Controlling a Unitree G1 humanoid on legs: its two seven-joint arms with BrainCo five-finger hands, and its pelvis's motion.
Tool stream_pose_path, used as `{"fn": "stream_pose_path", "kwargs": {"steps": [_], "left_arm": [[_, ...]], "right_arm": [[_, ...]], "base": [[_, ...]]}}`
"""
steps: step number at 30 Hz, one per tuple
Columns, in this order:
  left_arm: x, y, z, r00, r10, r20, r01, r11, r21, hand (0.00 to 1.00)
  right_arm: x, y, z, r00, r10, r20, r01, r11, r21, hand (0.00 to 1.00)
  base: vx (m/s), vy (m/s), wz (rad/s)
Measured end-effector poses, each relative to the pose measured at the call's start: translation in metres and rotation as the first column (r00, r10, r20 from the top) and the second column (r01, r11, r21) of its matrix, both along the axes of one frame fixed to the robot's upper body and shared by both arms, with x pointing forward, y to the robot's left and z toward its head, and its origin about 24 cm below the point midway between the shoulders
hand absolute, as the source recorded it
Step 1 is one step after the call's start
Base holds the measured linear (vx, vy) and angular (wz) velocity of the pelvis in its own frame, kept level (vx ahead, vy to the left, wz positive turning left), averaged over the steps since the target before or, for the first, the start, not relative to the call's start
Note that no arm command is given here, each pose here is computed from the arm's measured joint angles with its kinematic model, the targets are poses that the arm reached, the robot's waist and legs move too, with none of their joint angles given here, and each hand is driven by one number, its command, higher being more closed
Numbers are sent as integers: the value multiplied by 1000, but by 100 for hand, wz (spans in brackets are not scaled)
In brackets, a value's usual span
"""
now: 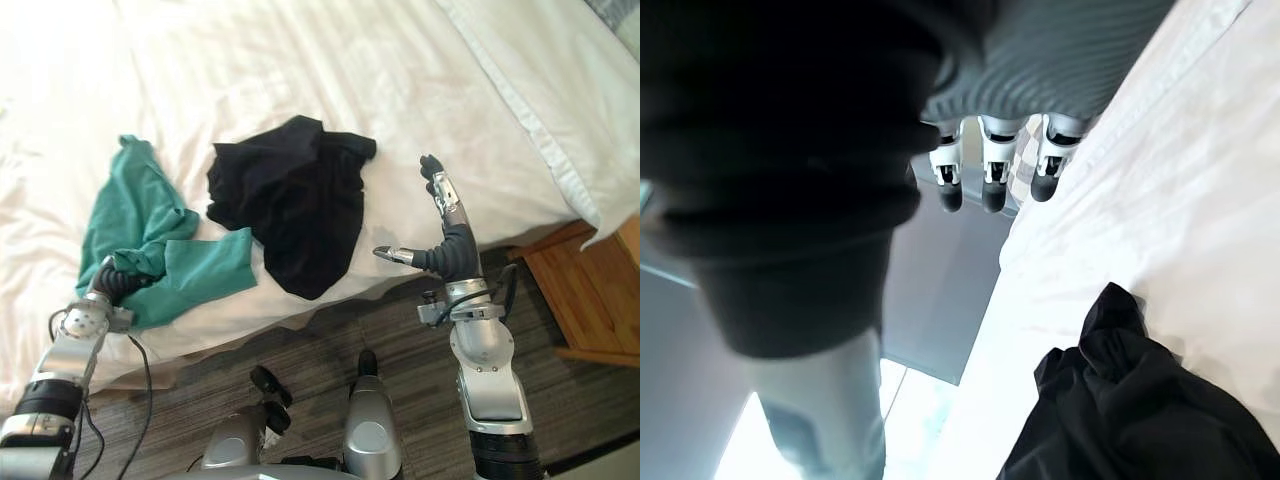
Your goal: Tidy the bed and pick cloth on bed and put in laundry
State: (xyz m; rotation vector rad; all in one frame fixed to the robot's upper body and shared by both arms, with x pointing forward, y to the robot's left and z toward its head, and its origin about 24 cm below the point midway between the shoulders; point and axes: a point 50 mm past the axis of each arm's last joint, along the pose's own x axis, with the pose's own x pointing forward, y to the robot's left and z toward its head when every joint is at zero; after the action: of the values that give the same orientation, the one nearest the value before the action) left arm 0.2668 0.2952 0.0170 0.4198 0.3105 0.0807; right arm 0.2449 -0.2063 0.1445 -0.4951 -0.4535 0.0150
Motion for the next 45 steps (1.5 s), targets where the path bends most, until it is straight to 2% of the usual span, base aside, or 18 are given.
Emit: {"fn": "stream_pose_path", "kwargs": {"steps": [5, 10, 12, 19, 23, 28, 33, 34, 38, 40, 45], "left_arm": [[-25, -25, -16, 986, -166, -30, 157, 969, -193, 100], [-47, -57, -37, 969, -226, -99, 183, 928, -324, 100], [-48, -62, -40, 966, -230, -120, 177, 923, -343, 100], [-33, -65, -19, 954, -275, -123, 231, 929, -288, 100], [-20, -62, -7, 946, -303, -113, 253, 911, -326, 100], [1, -72, 11, 927, -373, -51, 329, 867, -373, 100], [16, -72, 11, 919, -390, -59, 337, 853, -399, 100], [20, -72, 10, 918, -391, -60, 337, 853, -398, 100], [29, -70, -6, 928, -364, -81, 302, 860, -411, 100], [28, -74, -15, 931, -356, -83, 293, 862, -414, 100], [26, -95, -32, 930, -357, -81, 302, 873, -383, 100]], "right_arm": [[14, -8, -9, 993, -80, -82, 73, 994, -87, 0], [33, -3, -10, 988, -104, -118, 84, 983, -165, 0], [42, 0, -12, 985, -102, -142, 77, 983, -168, 0], [81, 10, 1, 981, -117, -155, 88, 980, -179, 0], [107, 12, 18, 979, -135, -155, 104, 976, -192, 0], [133, -8, 40, 953, -223, -205, 151, 936, -316, 0], [148, -25, 62, 916, -356, -184, 215, 823, -525, 0], [149, -29, 70, 909, -379, -175, 222, 794, -566, 100], [153, -28, 83, 894, -416, -164, 186, 680, -709, 100], [154, -29, 83, 888, -432, -159, 193, 661, -725, 100], [161, -22, 66, 879, -435, -196, 221, 735, -642, 100]], "base": [[34, -20, 39], [2, -15, 34], [-2, -22, 26], [-14, -4, 14], [-27, 23, 7], [-17, -4, 7], [19, -9, 10], [0, 0, 0], [0, 0, 0], [0, 0, 0], [14, -6, 0]]}}
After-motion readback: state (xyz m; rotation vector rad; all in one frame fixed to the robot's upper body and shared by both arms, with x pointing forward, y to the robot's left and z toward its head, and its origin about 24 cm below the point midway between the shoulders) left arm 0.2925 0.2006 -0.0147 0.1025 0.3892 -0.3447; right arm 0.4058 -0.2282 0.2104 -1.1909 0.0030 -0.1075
